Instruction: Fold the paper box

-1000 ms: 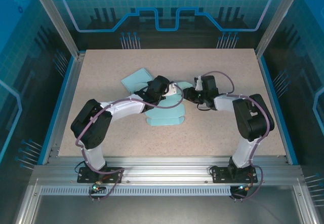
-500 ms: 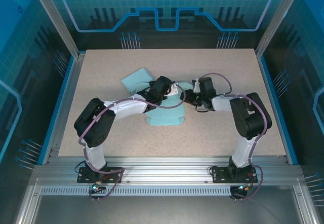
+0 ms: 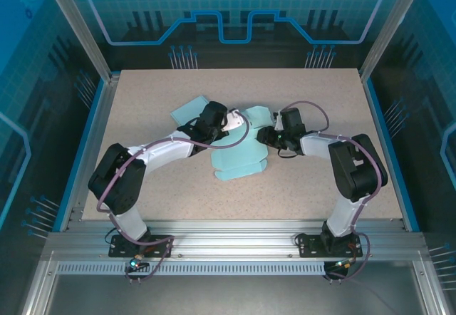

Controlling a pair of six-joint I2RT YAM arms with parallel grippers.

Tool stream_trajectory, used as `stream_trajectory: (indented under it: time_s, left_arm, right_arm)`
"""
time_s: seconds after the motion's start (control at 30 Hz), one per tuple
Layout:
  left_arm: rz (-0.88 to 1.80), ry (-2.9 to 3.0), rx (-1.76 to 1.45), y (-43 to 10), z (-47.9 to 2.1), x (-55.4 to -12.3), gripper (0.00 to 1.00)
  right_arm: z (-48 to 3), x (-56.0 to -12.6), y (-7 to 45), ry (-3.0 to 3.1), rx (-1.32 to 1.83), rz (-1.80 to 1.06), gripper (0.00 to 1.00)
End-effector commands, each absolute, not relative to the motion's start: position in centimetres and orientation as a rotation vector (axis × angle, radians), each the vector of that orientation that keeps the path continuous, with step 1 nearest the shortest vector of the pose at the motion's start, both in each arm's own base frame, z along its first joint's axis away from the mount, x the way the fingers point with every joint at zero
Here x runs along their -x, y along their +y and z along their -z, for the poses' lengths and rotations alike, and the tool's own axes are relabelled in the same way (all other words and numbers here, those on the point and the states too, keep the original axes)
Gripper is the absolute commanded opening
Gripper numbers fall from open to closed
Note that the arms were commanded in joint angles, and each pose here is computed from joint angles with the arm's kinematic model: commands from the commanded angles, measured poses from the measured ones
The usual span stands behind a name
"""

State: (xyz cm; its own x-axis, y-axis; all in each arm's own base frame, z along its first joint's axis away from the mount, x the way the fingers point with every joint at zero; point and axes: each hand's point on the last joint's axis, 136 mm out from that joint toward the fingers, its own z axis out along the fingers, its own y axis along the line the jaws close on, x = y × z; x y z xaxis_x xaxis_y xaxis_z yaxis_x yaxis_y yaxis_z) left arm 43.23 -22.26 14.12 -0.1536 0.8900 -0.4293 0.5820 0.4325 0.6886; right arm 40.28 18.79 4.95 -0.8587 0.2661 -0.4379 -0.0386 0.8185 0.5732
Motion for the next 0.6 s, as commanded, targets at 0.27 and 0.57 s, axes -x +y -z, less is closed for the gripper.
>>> stream_trajectory:
  time_s: [0.27, 0.57]
  left_arm:
    - [-0.416, 1.921, -1.279, -22.8, -12.2, -42.7, 0.00]
    - [-0.520, 1.941, -1.254, -23.0, -11.6, -43.7, 0.00]
  right_arm:
    - [-8.9, -42.1, 19.9, 2.345, -0.043, -0.829, 0.35]
    - [-9.6, -41.1, 19.3, 2.328, -0.103, -0.789, 0.34]
